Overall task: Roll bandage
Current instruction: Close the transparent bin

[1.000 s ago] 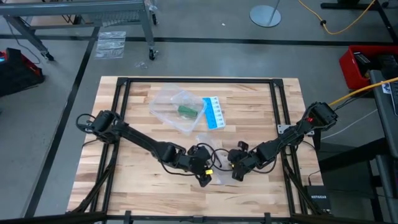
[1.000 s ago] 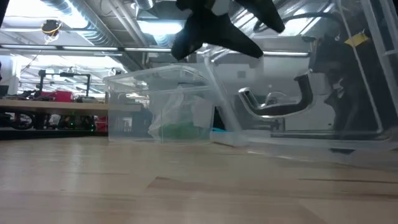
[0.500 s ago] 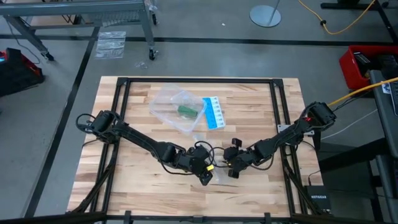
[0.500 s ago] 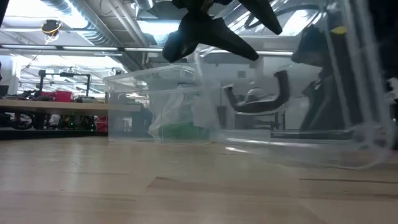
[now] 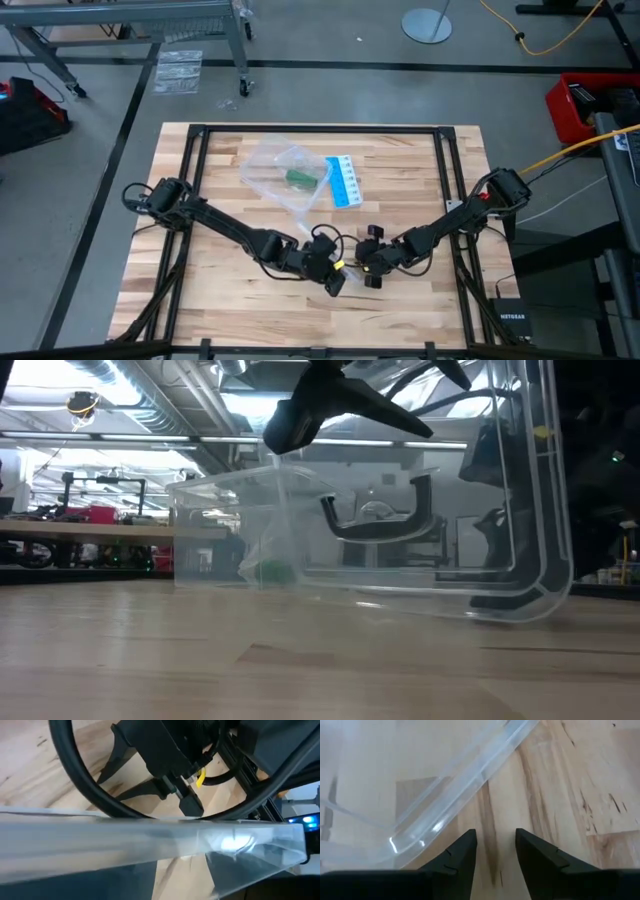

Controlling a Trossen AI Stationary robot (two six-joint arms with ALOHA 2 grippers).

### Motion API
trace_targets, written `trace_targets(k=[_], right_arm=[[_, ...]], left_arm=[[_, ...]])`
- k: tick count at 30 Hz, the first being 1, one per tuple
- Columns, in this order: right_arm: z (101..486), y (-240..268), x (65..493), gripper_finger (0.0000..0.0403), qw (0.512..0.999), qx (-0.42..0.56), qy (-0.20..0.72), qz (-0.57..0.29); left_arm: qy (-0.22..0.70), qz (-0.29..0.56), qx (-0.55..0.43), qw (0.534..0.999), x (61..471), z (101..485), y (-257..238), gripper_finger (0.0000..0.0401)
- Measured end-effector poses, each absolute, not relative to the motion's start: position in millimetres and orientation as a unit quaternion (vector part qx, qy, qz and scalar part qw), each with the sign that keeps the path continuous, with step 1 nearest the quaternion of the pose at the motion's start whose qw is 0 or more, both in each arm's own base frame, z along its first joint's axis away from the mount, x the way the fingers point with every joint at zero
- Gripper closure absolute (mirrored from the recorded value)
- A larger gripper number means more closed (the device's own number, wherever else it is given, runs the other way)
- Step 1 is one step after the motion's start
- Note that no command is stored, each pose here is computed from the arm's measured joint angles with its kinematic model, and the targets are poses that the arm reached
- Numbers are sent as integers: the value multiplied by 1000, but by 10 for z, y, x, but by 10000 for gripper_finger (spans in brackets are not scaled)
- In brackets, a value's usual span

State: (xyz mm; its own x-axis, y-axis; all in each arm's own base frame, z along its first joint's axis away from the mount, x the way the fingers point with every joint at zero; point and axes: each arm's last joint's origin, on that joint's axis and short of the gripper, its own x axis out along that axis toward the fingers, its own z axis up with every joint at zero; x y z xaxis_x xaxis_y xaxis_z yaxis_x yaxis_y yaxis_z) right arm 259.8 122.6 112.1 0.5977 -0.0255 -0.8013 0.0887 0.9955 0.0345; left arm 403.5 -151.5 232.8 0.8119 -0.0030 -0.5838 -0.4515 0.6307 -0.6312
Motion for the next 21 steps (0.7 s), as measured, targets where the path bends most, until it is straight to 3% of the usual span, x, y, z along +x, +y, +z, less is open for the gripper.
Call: trace_targets(k=[12,21], right_arm=[[1134,1237,2616,260,898,10,439,-11],[1134,1236,2616,260,898,9,439,-11]], left_arm=[[226,140,-413,871,3860,2570,-1711,308],[227,149,-403,874,3868,2533,-1676,306]])
